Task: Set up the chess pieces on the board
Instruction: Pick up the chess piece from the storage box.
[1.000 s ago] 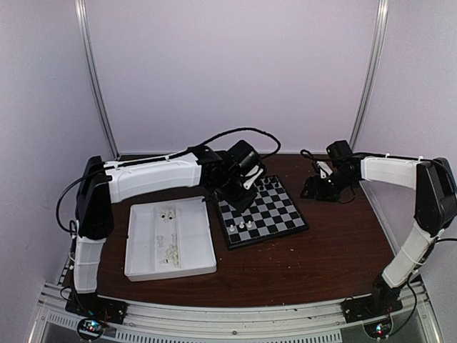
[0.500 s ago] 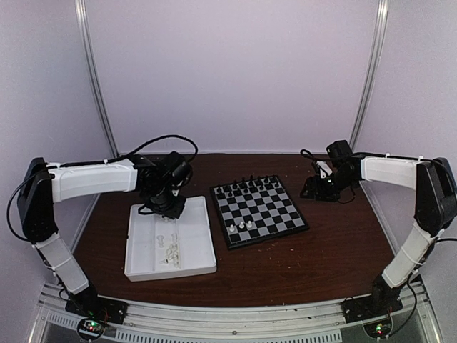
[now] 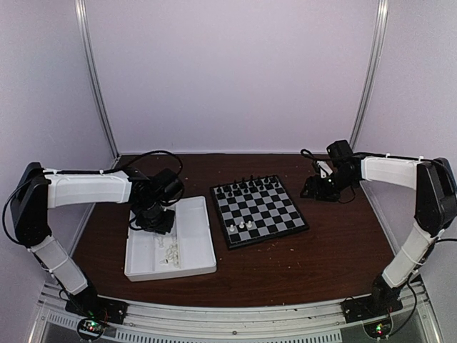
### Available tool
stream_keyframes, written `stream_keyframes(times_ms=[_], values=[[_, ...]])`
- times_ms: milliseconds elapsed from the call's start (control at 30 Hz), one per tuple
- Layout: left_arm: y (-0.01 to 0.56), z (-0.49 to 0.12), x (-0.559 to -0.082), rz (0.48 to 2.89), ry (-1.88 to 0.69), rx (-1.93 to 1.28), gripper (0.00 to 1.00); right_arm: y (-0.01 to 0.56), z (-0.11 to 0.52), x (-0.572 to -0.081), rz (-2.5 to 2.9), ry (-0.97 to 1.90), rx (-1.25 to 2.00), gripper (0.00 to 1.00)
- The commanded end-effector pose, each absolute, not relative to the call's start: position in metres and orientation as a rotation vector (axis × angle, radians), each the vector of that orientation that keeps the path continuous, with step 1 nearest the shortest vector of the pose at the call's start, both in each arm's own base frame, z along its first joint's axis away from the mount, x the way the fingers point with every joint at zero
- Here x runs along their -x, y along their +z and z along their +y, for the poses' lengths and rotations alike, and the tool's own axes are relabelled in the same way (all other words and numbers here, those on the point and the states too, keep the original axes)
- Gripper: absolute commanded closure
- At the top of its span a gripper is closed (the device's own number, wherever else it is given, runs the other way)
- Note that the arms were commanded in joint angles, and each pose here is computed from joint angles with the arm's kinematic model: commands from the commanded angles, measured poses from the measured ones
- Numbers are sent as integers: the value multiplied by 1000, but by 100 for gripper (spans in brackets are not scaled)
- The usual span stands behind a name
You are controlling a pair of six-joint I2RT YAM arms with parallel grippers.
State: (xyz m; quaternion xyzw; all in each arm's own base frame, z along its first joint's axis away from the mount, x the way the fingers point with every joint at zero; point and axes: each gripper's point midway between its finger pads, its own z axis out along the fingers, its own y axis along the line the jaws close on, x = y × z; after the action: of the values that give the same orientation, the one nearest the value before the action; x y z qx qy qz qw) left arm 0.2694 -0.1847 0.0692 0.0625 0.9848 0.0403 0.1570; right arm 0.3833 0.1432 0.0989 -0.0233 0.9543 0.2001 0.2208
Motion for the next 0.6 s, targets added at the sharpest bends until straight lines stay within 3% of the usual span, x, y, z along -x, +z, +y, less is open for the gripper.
stream_keyframes(times_ms=[0, 300, 567], values=[[65, -186, -265, 2834, 35, -1, 80, 121, 143, -388, 2573, 568, 61, 29], [41, -191, -262, 2856, -8, 111, 79, 124, 144, -386, 2563, 582, 67, 29], [41, -213, -253, 2885, -53, -90, 80, 125, 145, -387, 2558, 590, 68, 29]])
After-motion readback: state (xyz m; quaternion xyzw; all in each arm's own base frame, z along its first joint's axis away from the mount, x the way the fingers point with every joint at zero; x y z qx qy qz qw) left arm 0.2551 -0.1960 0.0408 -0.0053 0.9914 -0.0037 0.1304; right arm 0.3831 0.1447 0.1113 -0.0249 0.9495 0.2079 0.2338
